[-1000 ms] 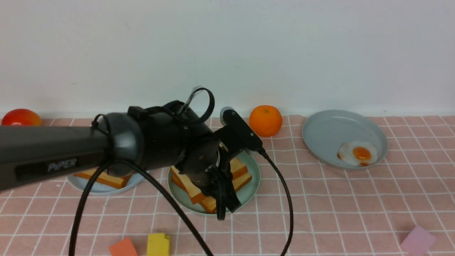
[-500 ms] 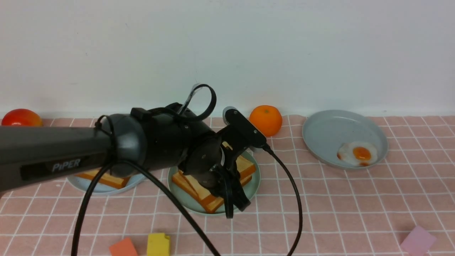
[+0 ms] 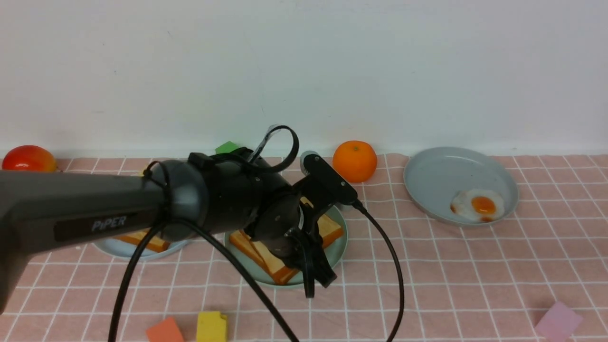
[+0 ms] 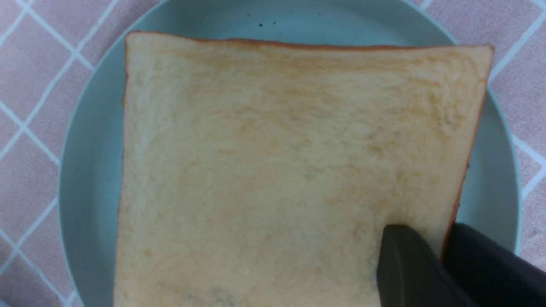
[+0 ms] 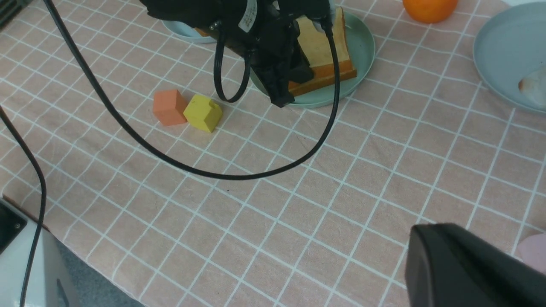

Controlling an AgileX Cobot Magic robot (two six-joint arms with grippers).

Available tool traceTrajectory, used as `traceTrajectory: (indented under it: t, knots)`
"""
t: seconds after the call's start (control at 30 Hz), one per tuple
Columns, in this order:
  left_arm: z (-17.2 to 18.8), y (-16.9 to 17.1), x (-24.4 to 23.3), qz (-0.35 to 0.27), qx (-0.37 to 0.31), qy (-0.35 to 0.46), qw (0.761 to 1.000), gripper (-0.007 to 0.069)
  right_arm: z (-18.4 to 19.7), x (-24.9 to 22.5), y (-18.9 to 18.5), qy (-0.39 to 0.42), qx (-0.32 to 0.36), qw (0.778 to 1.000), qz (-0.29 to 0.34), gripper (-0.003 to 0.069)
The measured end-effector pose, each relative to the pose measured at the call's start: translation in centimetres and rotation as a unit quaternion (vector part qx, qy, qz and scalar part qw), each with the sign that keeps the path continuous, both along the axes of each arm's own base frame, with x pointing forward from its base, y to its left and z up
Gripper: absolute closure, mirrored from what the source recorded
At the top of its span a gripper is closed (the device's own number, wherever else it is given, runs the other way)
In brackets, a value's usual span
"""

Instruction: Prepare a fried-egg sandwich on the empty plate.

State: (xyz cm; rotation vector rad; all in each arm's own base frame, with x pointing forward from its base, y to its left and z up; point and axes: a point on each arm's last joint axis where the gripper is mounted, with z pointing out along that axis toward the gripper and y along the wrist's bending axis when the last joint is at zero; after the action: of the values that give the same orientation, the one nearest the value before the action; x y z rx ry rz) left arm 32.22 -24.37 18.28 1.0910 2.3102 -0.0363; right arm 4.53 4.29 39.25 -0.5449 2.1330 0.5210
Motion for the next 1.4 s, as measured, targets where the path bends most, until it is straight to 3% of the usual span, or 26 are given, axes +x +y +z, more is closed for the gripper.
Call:
traceTrajectory:
  t: [0.3,0.53,0.63,0.9,0.97,1.1,1.17,1.23,1.4]
  knots:
    - [0.0,0.0,0.0,0.007,-0.003,0.000,1.000,0.0508,0.0,0.0,0.0,0.002,0.000,1.000,0.001,0.0634]
    - [0.0,0.0,0.0,0.007,-0.002,0.001,1.000,0.0354,-0.1,-0.1,0.0,0.007,-0.003,1.000,0.002,0.0631]
    - [0.0,0.0,0.0,0.007,-0.003,0.001,1.000,0.0321,-0.1,-0.1,0.0,0.007,-0.003,1.000,0.002,0.0629]
    - [5.5,0.8,-1.1,0.018,-0.055,-0.040,0.998,0.0299,-0.1,-0.1,0.0,0.009,-0.002,1.000,0.003,0.0628]
    - [7.5,1.1,-1.7,0.023,-0.078,-0.053,0.995,0.0307,-0.1,-0.1,0.0,0.009,-0.002,1.000,0.003,0.0628]
    - [13.4,2.7,-4.1,0.038,-0.151,-0.083,0.984,0.0396,-0.1,-0.1,0.0,0.009,-0.002,1.000,0.003,0.0628]
    - [18.2,4.8,-7.2,0.046,-0.219,-0.107,0.969,0.0548,-0.1,-0.1,0.0,0.009,-0.002,1.000,0.003,0.0628]
    - [20.4,6.4,-9.5,0.047,-0.258,-0.123,0.957,0.0631,-0.1,-0.1,0.0,0.009,-0.003,1.000,0.003,0.0628]
    - [22.3,11.5,-16.4,0.043,-0.324,-0.155,0.932,0.0638,-0.1,-0.1,-0.1,0.006,-0.008,1.000,0.000,0.0648]
